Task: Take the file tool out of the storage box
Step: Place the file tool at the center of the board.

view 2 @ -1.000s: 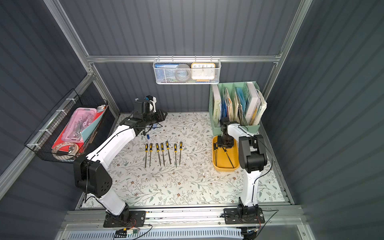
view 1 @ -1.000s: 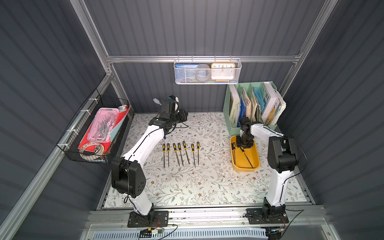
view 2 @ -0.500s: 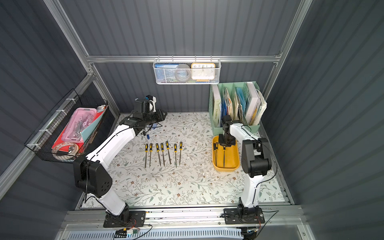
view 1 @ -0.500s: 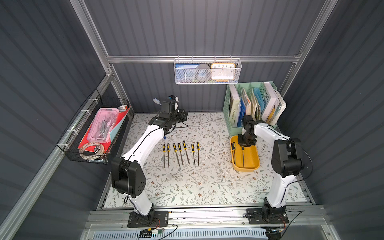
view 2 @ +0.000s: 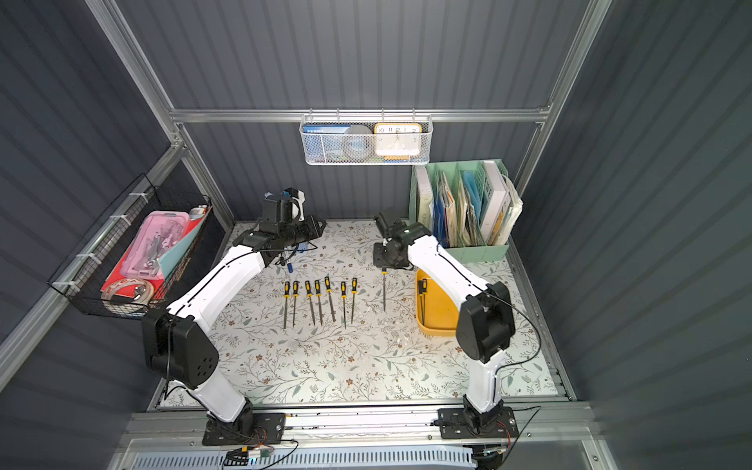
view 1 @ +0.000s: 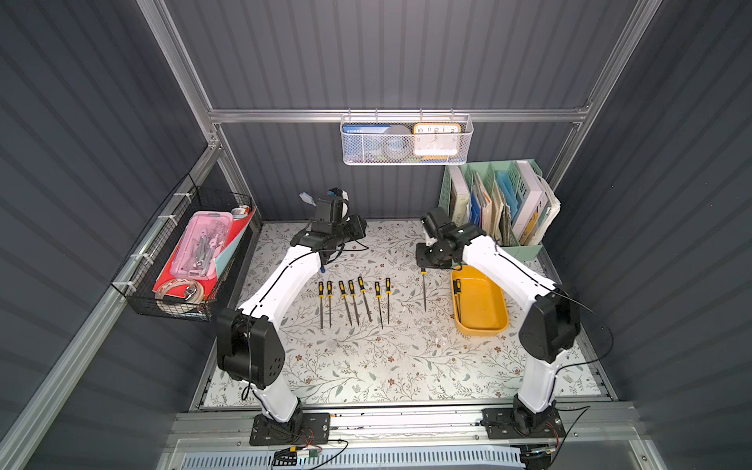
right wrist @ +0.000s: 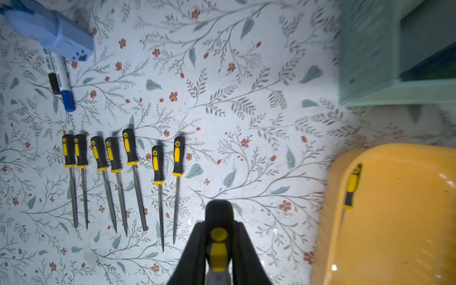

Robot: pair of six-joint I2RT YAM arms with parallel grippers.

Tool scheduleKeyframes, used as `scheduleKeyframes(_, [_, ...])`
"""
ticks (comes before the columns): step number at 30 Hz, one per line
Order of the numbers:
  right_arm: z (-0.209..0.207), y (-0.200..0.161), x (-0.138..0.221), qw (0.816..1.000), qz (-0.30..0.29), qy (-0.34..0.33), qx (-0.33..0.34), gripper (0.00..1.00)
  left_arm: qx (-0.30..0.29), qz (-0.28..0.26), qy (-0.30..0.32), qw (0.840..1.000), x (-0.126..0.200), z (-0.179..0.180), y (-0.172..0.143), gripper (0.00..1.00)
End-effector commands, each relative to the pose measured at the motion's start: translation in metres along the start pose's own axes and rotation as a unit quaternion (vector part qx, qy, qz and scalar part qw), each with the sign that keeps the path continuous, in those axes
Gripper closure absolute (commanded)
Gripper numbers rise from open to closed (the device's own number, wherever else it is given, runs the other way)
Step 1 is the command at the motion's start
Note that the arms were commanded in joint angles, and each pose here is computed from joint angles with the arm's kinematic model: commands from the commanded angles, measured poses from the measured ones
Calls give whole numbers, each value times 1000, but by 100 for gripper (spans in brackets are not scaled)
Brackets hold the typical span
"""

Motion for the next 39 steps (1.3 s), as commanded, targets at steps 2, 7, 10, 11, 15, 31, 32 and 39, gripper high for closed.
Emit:
scheduleKeyframes(2, [7, -6, -40, 998, 11, -20, -59, 100, 3, -16, -3, 1000, 14, -2, 5, 68])
scheduleKeyframes(7, [13, -16, -81, 997, 35, -34, -60, 100, 3, -19, -3, 1000, 19, -3, 6, 68])
scheduleKeyframes(10, [16, -23, -98, 997, 46, -38, -50, 100, 2, -18, -2, 1000, 22, -3, 5, 68])
scheduleKeyframes(11, [17, -24, -103, 997, 49, -41, -47, 100, 2, -18, -3, 1000, 23, -3, 4, 68])
scheduleKeyframes(15, [17, -32, -118, 996, 59, -51, -33, 100, 7, -16, -2, 1000, 23, -2, 0, 68])
scheduleKeyframes(31, [20, -34, -144, 995, 63, -71, -29, 73, 7, -18, 0, 1000, 22, -1, -1, 67])
scheduleKeyframes(32, [20, -33, -141, 995, 63, -71, -32, 70, 7, -19, 2, 1000, 22, -1, 0, 67])
scheduleKeyframes(39, [42, -3, -81, 999, 17, -26, -34, 60, 7, -33, 0, 999, 24, -3, 9, 67])
Point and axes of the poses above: each gripper's point midway between its finger pads, its own x axis back along the fingers, its own z axis along the line the jaws close on, y = z × x, the point moved 3 cm from there along x, back along the fingers, and after that the axes turned 15 degrees about -x, right-handed, at the moved point
